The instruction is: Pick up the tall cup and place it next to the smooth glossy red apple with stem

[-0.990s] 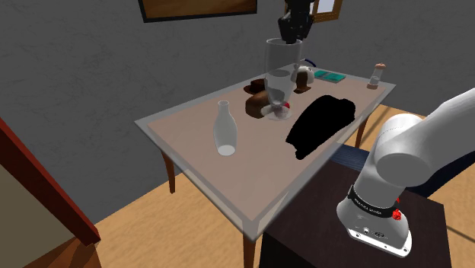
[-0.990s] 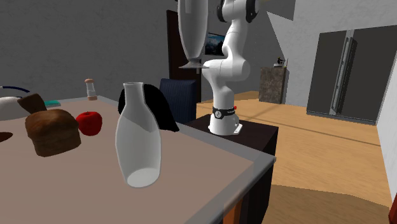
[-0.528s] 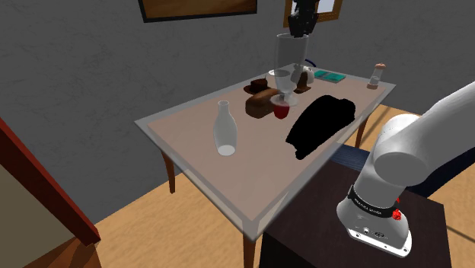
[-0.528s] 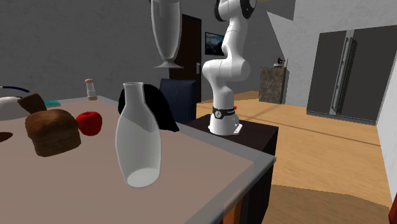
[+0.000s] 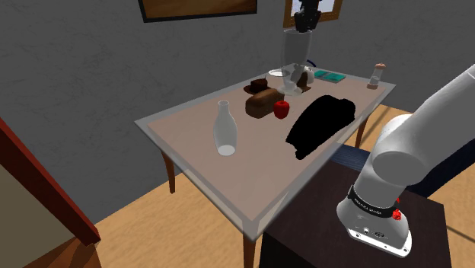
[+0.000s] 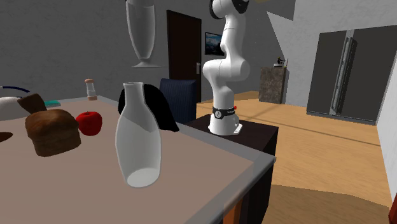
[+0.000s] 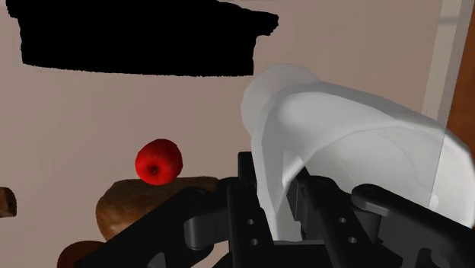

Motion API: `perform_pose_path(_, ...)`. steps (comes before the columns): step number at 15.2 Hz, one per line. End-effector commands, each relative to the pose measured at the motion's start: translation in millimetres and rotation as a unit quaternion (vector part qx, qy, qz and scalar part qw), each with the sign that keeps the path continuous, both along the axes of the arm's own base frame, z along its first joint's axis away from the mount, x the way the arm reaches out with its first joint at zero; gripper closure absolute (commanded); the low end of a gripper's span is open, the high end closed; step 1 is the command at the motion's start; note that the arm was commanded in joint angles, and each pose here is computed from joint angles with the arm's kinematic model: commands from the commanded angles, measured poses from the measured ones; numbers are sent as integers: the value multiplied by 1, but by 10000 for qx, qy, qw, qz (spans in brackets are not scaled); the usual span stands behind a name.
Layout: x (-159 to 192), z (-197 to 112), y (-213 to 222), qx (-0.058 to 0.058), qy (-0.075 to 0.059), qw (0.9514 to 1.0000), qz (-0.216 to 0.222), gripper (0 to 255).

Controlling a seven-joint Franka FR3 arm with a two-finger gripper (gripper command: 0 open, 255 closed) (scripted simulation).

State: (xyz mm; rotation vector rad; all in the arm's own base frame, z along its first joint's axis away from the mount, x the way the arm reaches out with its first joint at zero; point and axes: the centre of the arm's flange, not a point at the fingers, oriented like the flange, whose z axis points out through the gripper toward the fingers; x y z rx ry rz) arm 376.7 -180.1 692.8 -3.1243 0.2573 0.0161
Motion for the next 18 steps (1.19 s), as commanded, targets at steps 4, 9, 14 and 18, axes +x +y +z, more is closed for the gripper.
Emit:
perform_pose_path(4, 11, 1, -67, -5, -5, 10000, 6, 255)
perform_pose_path(9, 25, 1, -131, -5, -5, 10000, 6, 255)
perform_pose_path(14, 25, -25, -131, -5, -5, 10000, 6, 255)
perform_pose_path(18, 25, -46, -131, -5, -5, 10000, 6, 255)
